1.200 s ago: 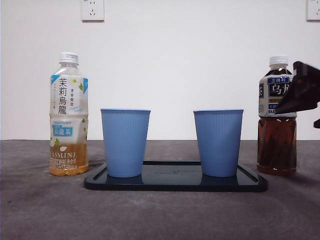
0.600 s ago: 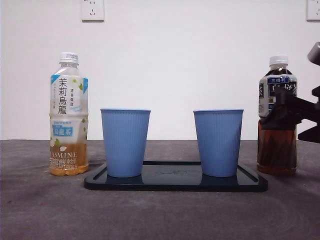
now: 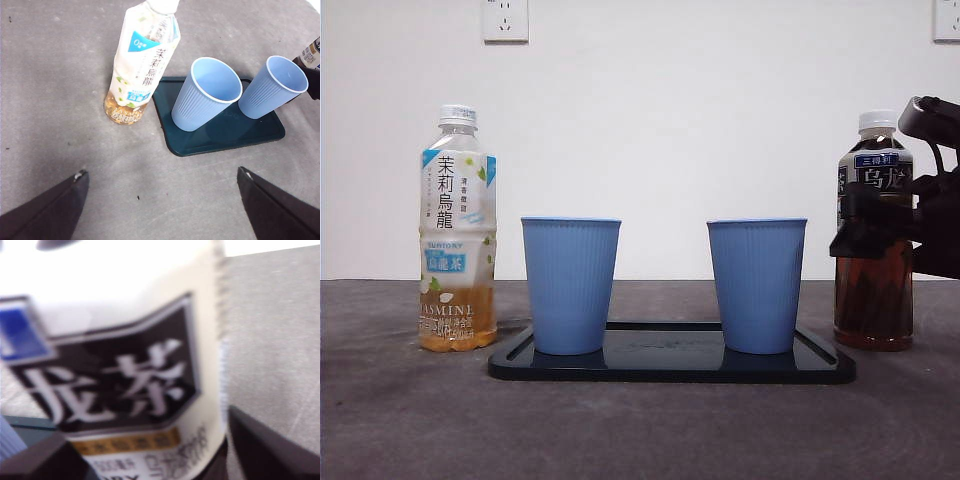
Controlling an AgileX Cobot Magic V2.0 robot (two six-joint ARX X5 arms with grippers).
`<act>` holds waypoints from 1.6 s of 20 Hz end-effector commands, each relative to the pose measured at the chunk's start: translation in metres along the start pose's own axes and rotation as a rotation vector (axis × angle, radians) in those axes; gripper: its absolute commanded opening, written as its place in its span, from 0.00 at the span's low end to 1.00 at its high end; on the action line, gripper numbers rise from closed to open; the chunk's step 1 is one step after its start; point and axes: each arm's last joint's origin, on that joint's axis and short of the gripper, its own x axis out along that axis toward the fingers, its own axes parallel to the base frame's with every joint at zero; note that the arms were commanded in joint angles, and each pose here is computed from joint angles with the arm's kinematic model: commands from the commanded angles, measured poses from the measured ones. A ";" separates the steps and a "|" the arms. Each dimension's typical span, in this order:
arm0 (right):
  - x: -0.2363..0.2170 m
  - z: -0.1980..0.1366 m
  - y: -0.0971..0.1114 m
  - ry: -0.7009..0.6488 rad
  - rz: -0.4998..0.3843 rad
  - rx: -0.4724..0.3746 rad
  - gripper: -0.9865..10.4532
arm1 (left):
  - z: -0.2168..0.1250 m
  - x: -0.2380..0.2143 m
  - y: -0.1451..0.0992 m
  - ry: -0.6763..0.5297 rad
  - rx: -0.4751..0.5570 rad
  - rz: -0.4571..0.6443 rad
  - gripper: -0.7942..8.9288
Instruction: Pour the drink into the cup
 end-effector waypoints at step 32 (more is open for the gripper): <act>-0.051 0.133 0.081 0.473 -0.249 -1.104 0.26 | 0.005 -0.003 -0.005 -0.015 0.053 -0.033 0.57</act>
